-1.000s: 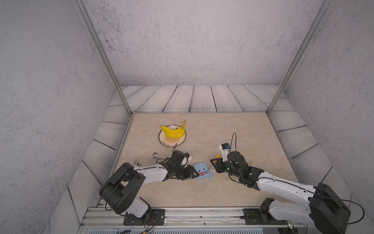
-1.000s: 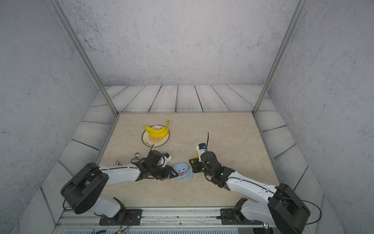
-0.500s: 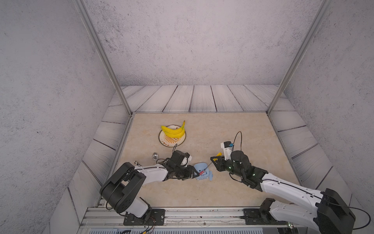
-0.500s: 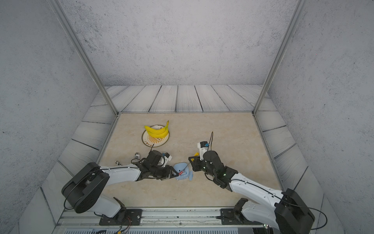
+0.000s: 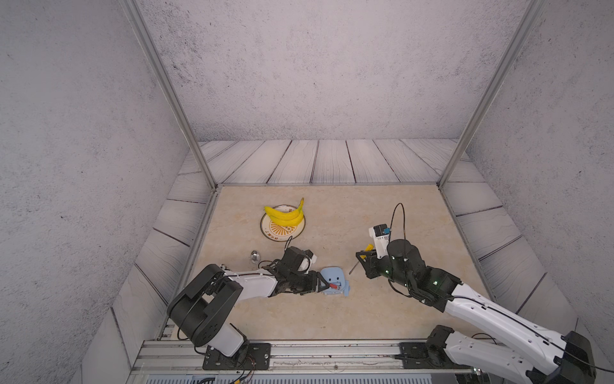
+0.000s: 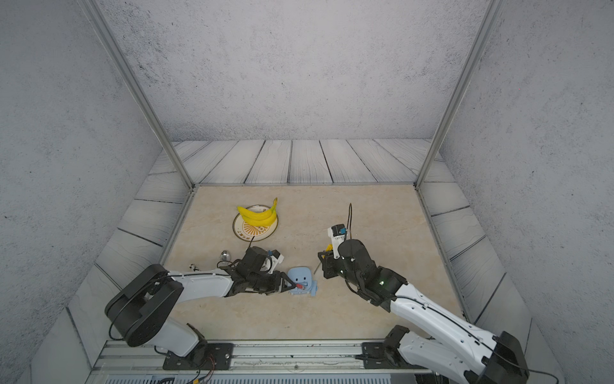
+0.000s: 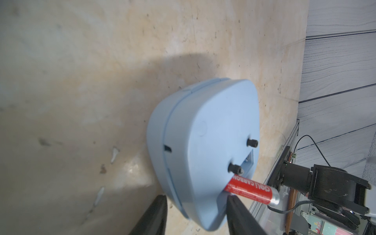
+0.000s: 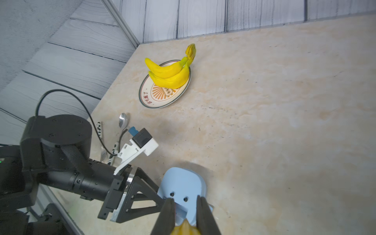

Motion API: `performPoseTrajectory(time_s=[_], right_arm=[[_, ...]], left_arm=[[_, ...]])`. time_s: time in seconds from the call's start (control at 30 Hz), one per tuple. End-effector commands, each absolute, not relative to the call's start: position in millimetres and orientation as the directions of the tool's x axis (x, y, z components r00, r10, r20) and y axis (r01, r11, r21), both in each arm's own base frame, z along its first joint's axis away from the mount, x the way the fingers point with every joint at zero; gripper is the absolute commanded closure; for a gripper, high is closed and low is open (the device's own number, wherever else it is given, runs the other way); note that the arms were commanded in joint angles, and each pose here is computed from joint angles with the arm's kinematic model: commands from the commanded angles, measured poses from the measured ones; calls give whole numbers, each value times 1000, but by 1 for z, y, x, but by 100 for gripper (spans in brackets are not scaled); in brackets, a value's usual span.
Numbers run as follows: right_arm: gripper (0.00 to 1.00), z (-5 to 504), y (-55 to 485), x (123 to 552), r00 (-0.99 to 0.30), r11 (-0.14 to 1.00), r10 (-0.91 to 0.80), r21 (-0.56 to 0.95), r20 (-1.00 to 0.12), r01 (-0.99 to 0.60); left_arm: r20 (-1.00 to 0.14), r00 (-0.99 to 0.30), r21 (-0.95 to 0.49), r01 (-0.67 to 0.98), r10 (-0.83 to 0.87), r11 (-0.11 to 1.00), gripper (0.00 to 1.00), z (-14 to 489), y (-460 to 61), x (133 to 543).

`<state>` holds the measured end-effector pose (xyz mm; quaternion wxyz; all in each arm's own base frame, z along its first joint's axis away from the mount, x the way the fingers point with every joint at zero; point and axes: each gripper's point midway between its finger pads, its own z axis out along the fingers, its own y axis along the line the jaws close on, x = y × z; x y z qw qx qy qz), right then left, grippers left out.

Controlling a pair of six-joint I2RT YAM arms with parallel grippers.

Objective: Remove the battery from the alarm
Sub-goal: Release the battery from the alarm, then place the screwdriver at the center of the board.

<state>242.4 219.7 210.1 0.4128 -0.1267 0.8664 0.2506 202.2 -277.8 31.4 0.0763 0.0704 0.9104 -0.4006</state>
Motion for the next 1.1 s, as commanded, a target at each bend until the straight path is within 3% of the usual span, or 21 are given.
performPoseTrajectory(time_s=[0.0,0.2,0.5,0.83,1.07], right_arm=[[100,187,187,234,-689,901,-180,164,-702,-402],[99,162,169,239,-804,918,-307,64,-510,-391],[99,111,175,286,-916,929,-329,98,-228,-358],[94,51,173,346,-968,969,-221,89,-120,-233],[74,28,169,350,-973,974,-215,55,-78,-220]], left_arm=[[-106,-992,-576,117,68,809,47,-13,-244,184],[-118,-990,-577,127,71,807,47,-7,-245,186],[-130,-988,-581,139,77,802,47,-1,-249,191],[-133,-988,-583,139,75,800,47,1,-251,194],[-132,-989,-591,136,71,795,47,0,-254,195]])
